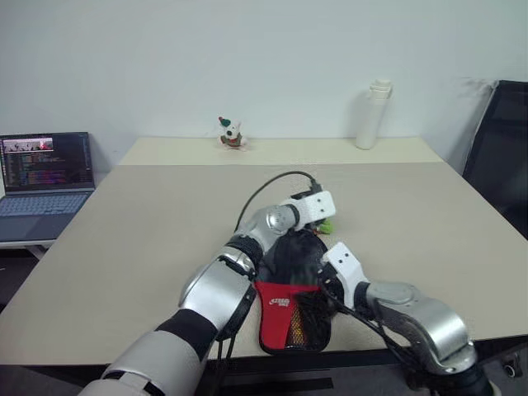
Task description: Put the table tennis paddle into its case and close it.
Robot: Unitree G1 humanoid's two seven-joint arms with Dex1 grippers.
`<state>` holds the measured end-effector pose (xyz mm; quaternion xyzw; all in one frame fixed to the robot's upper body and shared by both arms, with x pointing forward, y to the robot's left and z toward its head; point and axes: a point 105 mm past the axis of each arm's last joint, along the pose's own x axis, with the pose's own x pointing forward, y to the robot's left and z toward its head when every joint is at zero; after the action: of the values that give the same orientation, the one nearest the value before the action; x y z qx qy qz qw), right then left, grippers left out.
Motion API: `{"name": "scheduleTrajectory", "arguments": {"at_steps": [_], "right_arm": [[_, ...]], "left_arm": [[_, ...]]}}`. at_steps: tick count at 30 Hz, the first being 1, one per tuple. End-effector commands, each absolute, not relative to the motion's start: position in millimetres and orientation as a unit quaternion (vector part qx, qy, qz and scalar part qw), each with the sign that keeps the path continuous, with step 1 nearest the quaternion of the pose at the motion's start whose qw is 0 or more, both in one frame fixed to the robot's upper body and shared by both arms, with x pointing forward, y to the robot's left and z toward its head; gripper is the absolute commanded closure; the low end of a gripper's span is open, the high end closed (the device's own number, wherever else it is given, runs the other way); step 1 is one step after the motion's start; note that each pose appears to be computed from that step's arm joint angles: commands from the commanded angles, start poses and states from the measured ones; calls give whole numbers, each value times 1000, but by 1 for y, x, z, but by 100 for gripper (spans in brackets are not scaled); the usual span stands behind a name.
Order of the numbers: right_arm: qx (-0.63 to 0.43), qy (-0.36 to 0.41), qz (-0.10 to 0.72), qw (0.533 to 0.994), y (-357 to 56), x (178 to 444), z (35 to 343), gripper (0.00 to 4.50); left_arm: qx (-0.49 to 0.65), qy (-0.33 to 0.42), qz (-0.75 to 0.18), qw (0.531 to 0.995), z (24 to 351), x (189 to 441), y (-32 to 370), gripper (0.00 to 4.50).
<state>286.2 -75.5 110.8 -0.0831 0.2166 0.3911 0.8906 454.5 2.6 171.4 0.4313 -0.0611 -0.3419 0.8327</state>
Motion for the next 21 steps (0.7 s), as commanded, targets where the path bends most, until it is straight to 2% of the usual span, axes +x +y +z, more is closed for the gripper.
{"name": "scheduleTrajectory", "arguments": {"at_steps": [1,6,9,13,16,21], "right_arm": [[-77,167,406,895,-82,283,147,0],[-74,154,374,912,-102,295,157,0],[-76,142,350,923,-109,307,161,0],[-73,135,340,928,-112,322,164,0],[-77,120,328,934,-116,340,171,0],[-139,84,292,943,-129,375,179,0]], "left_arm": [[378,-96,-308,868,217,465,20,118],[298,-81,-292,905,228,472,57,118],[210,-64,-317,923,225,469,86,118],[142,-38,-425,893,205,449,89,118],[136,-18,-502,854,188,430,90,118],[136,20,-556,820,163,409,92,118]]}}
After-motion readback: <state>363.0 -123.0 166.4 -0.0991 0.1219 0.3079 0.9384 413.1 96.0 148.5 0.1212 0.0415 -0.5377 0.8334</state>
